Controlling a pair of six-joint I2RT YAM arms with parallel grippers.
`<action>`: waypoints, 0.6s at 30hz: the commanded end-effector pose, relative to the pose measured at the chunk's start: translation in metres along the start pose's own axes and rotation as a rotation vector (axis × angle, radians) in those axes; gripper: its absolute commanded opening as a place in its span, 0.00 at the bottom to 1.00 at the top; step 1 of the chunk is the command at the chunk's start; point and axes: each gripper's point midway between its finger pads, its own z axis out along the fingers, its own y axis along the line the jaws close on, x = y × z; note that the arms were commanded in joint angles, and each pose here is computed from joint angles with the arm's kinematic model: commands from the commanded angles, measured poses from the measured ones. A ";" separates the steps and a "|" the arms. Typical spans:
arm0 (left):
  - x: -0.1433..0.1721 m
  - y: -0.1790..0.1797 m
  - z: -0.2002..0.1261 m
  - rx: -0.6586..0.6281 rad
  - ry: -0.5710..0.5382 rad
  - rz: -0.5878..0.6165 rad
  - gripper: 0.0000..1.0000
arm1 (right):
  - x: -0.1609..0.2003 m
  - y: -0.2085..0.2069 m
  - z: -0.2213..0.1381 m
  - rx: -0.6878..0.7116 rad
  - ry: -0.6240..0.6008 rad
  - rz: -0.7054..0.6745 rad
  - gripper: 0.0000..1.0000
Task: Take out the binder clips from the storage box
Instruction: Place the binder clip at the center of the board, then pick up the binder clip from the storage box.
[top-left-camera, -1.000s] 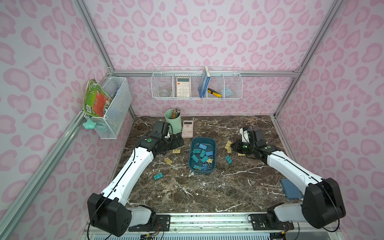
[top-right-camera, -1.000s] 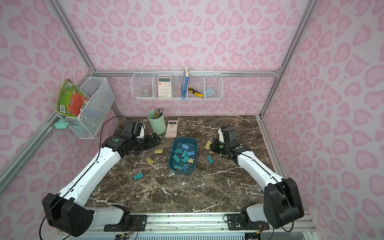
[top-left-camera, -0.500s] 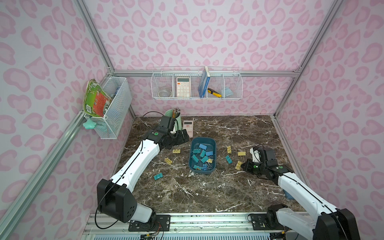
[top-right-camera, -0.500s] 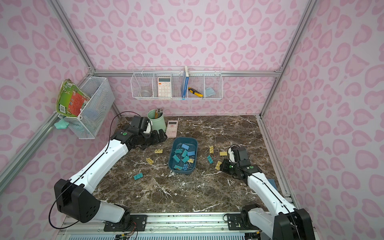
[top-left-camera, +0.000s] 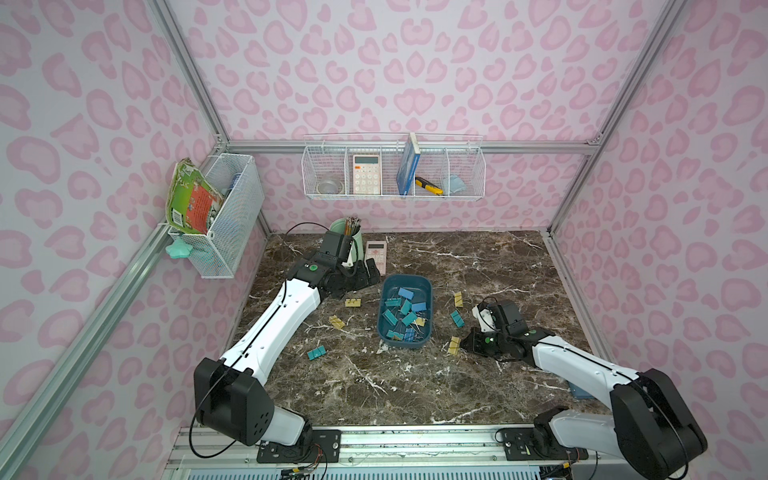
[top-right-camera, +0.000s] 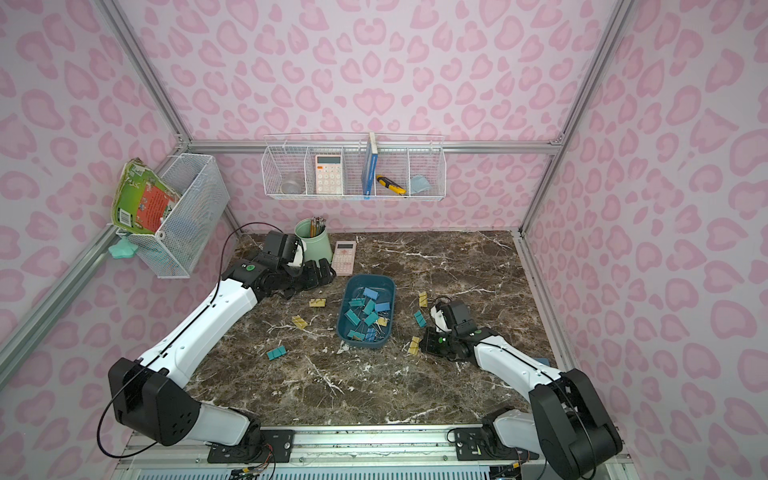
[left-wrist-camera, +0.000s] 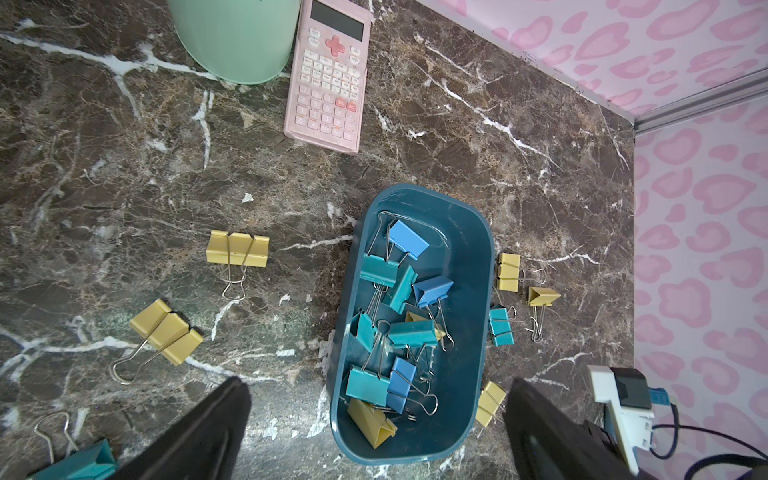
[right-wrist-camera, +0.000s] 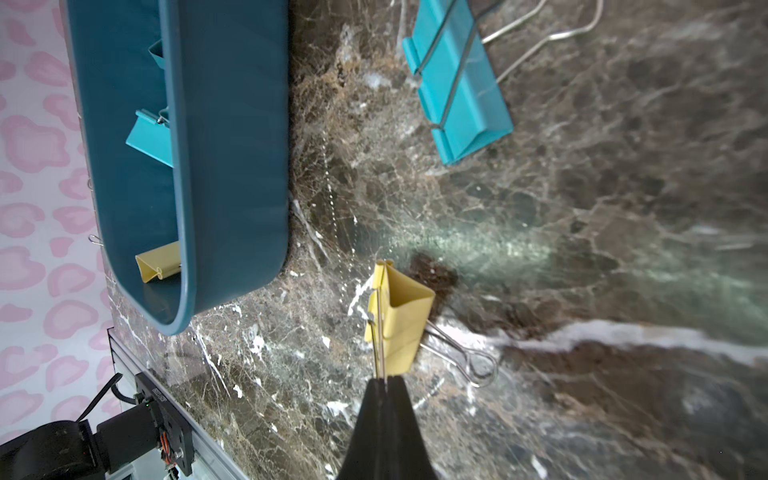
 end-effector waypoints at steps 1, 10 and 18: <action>0.008 -0.006 0.003 0.041 0.045 0.004 0.99 | -0.008 -0.001 0.001 0.026 -0.015 -0.025 0.16; 0.030 -0.017 0.018 0.095 0.158 -0.019 0.82 | -0.039 0.005 -0.024 0.096 -0.100 -0.075 0.61; 0.061 -0.024 0.035 0.037 0.250 0.018 0.78 | -0.069 0.046 -0.042 0.074 -0.147 -0.180 0.61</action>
